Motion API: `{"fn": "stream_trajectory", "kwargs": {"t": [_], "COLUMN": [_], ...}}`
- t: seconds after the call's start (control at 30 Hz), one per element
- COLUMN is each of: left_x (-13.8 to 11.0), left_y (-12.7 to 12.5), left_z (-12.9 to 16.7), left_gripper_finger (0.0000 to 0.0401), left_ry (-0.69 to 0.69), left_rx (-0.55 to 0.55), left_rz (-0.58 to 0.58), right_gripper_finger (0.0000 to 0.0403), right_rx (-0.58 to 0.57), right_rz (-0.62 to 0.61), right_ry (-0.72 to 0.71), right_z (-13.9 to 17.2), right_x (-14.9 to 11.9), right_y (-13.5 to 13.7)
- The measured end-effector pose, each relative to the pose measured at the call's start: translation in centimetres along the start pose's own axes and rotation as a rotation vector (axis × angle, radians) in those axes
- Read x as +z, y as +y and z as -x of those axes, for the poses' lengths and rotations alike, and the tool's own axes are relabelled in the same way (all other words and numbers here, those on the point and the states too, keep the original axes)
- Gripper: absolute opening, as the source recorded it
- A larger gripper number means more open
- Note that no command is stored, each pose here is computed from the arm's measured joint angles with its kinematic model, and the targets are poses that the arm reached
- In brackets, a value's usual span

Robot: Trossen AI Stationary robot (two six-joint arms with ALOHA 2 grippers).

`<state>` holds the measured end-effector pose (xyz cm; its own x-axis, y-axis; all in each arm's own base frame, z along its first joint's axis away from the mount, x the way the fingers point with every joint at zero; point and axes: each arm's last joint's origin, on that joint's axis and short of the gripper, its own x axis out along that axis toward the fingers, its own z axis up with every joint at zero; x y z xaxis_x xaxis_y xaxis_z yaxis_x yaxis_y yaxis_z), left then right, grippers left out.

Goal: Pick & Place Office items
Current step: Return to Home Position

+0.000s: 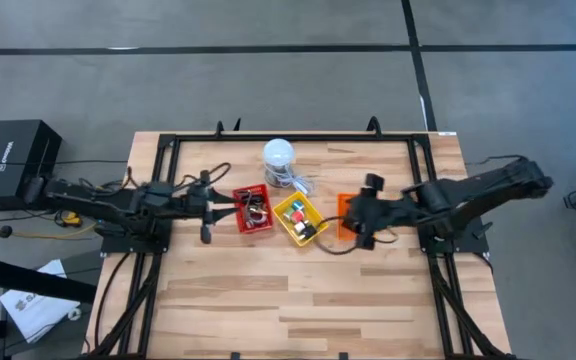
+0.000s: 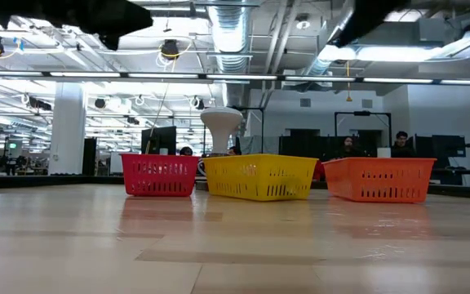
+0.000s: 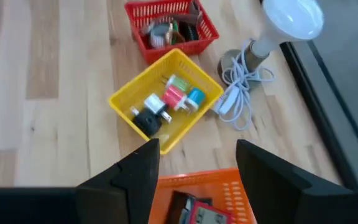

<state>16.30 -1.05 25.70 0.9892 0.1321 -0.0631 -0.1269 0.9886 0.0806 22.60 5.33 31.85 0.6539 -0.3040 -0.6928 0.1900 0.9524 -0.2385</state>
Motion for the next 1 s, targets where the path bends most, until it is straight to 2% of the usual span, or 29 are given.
{"fn": "stream_trajectory", "kwargs": {"t": [0.07, 0.23, 0.33, 0.53, 0.83, 1.0], "left_x": [-0.5, -2.4, -3.4, -4.6, -5.8, -6.3], "left_y": [0.2, 0.5, 0.7, 0.9, 0.7, 0.6], "left_z": [0.9, 2.7, 3.6, 4.8, 5.3, 5.3], "left_gripper_finger": [0.0077, 0.0071, 0.0068, 0.0064, 0.006, 0.0055], "left_ry": [-0.038, -0.125, -0.18, -0.3, -0.365, -0.384], "left_rx": [0.002, 0.011, 0.018, 0.026, -0.05, -0.045], "left_rz": [-0.001, -0.012, -0.019, 0.008, 0.002, -0.016], "right_gripper_finger": [0.0201, 0.0193, 0.019, 0.0189, 0.0189, 0.0189], "right_rx": [0.021, 0.076, 0.098, 0.092, 0.107, 0.112], "right_rz": [-0.035, 0.017, -0.017, -0.08, -0.17, -0.203], "right_ry": [-0.063, -0.29, -0.458, -0.667, -0.811, -0.874], "right_z": [0.4, 0.7, 0.8, 0.6, 0.8, 0.5], "right_x": [-2.0, -6.8, -8.9, -11.8, -16.1, -17.9], "right_y": [-0.4, -0.9, -1.3, -2.2, -3.4, -3.7]}}
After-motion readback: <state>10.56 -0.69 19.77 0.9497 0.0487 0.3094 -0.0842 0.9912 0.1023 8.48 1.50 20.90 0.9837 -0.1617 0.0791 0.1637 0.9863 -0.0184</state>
